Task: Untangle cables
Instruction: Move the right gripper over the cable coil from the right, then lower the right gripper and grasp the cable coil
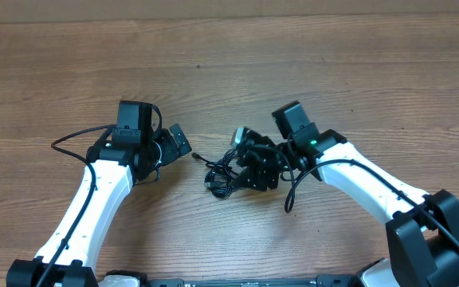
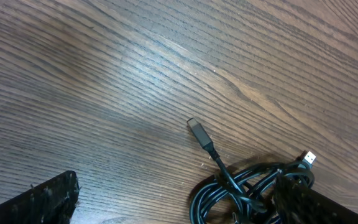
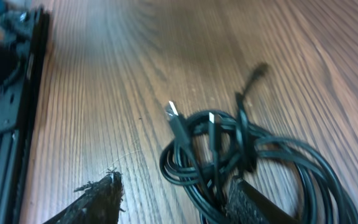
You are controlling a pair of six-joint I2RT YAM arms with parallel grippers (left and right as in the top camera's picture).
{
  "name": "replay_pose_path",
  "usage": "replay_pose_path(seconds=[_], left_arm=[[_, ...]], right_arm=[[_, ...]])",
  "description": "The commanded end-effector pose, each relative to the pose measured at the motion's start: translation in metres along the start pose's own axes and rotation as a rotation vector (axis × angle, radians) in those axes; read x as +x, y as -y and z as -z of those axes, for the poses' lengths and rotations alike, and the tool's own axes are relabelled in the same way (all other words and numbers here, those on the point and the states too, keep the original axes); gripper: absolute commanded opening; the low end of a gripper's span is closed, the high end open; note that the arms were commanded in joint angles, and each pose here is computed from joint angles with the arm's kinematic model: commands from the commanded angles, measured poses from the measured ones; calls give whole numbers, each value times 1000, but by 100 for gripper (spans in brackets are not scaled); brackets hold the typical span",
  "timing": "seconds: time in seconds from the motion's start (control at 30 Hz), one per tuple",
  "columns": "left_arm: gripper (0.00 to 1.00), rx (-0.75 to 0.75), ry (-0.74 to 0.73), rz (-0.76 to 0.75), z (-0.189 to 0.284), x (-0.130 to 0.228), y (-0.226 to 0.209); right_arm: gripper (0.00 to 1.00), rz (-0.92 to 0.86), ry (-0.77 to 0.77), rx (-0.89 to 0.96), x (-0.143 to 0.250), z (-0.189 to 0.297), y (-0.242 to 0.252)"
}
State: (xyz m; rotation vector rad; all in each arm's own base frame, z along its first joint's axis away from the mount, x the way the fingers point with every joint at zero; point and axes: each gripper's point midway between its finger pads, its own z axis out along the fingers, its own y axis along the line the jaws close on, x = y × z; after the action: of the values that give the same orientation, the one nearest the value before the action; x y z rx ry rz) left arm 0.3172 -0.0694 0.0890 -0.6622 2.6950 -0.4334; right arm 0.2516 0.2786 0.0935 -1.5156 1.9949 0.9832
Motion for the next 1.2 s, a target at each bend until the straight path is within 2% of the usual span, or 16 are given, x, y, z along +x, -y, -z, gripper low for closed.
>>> replay_pose_path(seconds=[0.0,0.3,0.5,0.63,0.9,1.0,1.07,1.17], left_arm=[[100,-6,14,-22,2,-5,2],[100,-7,13,-21,2,-5,2],[100,-7,12,-21,2,-5,1],[100,-7,12,-21,2,-5,1],[100,-7,13,-22,2,-5,1],[100,-7,13,-21,2,-5,2],[100,-7,13,-21,2,-5,2],[100,-7,13,-21,2,-5,2]], right_arm=[[54,187,-11,27,-5,-6,1],[55,201,-36,67,4,-17,14],[49,169,-94,79,25,-32,28],[41,178,-84,85,23,-35,31],[39,199,-85,127,22,-38,42],[30,206,-91,150,23,-39,48],[4,212,-84,156,21,-39,49],[4,219,-78,160,19,-39,50]])
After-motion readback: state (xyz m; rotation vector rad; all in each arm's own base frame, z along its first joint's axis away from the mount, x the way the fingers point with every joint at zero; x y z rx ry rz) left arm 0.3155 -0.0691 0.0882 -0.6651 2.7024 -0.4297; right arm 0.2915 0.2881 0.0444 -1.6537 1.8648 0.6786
